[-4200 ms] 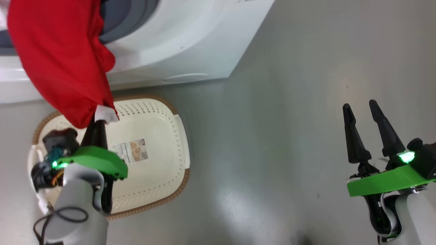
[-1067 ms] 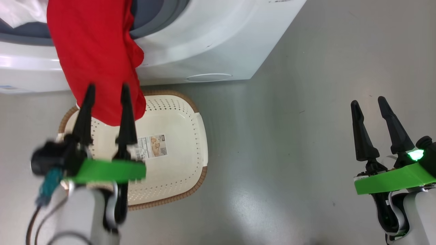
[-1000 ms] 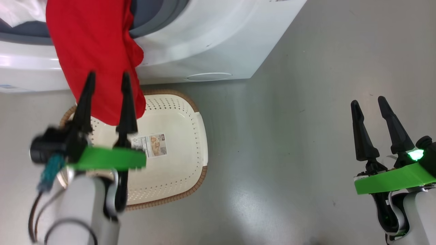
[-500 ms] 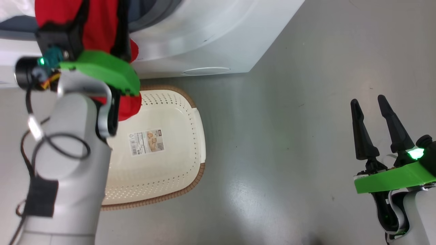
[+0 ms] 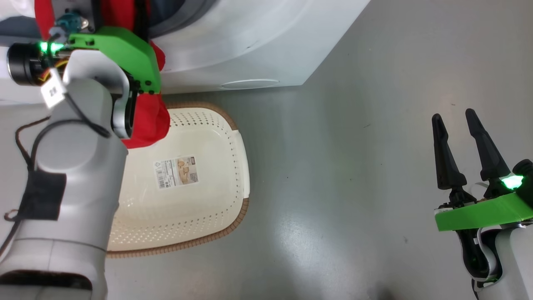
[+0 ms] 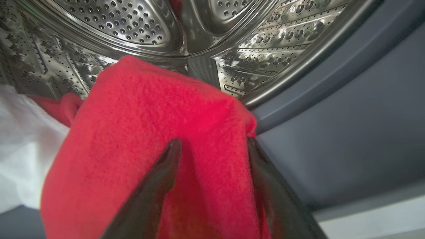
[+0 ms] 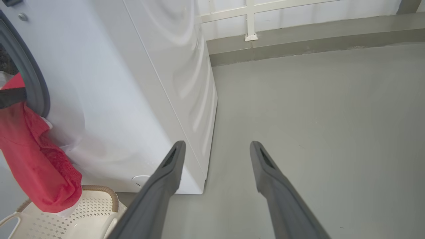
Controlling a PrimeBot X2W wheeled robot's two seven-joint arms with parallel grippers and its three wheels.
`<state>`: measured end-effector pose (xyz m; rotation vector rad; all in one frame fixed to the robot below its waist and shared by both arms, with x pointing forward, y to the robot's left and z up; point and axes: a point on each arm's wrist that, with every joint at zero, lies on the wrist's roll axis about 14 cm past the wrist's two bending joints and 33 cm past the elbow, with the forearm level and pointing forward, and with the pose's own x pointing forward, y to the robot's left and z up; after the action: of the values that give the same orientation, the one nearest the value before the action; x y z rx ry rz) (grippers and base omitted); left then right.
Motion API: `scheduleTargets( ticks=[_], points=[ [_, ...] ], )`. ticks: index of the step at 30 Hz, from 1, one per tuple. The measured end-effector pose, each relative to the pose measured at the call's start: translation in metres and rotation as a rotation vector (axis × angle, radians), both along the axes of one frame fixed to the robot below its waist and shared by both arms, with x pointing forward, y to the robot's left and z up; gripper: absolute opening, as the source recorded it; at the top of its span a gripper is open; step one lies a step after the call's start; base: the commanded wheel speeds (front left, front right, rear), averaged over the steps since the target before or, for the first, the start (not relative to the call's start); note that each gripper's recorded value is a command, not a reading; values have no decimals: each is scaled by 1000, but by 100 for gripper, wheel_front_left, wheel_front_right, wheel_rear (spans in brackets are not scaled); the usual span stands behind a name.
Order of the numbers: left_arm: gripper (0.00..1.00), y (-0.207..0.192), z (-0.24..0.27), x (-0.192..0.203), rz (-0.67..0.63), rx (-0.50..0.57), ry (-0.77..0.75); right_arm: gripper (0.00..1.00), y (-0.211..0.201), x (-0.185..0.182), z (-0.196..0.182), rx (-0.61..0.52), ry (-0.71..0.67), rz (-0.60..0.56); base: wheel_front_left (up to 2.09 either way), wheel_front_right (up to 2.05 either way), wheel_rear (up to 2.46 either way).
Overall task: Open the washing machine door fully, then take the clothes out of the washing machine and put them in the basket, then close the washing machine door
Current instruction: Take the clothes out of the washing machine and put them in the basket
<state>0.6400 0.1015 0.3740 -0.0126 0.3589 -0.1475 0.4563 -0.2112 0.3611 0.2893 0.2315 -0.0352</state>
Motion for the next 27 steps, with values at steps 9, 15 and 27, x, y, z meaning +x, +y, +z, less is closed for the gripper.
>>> scheduleTargets(
  ticks=[9,15,27],
  points=[
    [0,3,-4,0,-9,50,10,100,-1,0,5,-1,-11,-1,0,0,0],
    [0,10,9,1,24,18,-56,100,1,1,10,2,-24,3,0,0,0],
    [0,43,97,-15,177,-160,-387,100,9,1,21,13,-50,21,0,0,0]
  ],
)
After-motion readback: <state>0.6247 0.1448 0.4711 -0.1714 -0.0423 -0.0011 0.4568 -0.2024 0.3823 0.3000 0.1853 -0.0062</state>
